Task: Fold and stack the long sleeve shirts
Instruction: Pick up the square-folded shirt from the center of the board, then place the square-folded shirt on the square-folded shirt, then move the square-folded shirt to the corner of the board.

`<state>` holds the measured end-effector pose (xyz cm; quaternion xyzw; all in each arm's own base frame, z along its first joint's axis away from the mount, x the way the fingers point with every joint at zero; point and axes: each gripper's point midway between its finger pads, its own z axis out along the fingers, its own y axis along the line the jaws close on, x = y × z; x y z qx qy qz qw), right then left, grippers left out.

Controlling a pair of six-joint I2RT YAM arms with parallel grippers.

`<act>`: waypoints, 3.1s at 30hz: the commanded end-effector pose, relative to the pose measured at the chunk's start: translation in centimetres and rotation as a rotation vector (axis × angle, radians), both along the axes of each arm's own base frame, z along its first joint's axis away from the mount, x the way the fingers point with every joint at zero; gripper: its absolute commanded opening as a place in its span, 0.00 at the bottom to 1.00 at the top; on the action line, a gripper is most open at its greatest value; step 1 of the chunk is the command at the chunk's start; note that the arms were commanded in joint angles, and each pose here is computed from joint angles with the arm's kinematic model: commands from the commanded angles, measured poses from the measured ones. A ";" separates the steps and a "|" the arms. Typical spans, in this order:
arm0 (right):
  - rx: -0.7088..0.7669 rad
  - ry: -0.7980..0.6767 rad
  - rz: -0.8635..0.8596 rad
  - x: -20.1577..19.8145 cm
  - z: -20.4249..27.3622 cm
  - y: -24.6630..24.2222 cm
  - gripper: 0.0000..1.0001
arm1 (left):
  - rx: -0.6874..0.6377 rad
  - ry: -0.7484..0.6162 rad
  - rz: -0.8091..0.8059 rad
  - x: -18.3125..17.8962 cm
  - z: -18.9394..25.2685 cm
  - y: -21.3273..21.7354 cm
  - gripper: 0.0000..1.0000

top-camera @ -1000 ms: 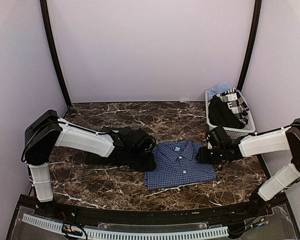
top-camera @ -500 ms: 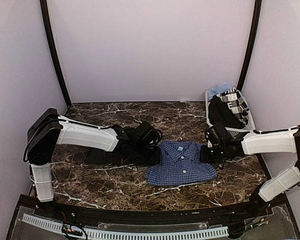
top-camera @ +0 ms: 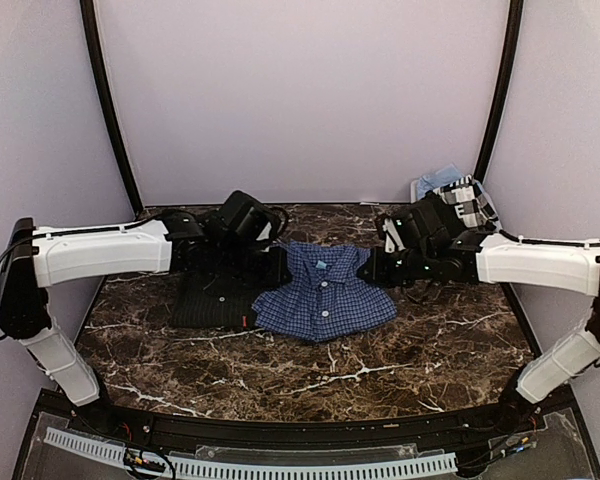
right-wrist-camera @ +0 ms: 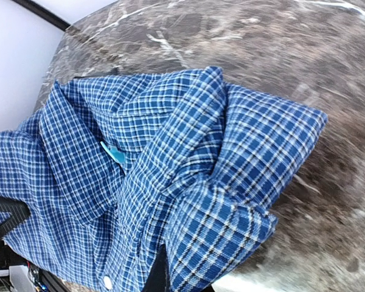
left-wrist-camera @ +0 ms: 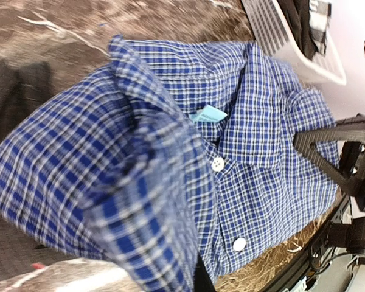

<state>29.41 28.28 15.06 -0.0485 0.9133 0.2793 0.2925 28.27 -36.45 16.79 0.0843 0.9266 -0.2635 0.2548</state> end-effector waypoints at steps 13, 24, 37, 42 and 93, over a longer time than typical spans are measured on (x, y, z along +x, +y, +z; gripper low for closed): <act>0.214 -0.029 0.276 2.5 3.2 19.5 0.00 | 0.243 -0.076 0.352 4.6 1.3 21.4 0.00; 0.179 0.067 0.283 4.5 -5.2 22.0 0.07 | 0.282 0.064 0.472 6.5 -7.3 27.0 0.01; 0.089 0.085 0.264 6.2 -7.4 17.2 0.49 | 0.325 0.192 0.571 6.0 -11.8 29.7 0.57; 0.060 0.028 0.248 5.7 -5.3 15.4 0.55 | 0.328 0.129 0.560 6.3 -8.6 30.0 0.75; -0.097 -0.159 0.034 1.0 2.6 2.0 0.99 | 0.162 0.211 0.164 2.2 -13.4 6.4 0.96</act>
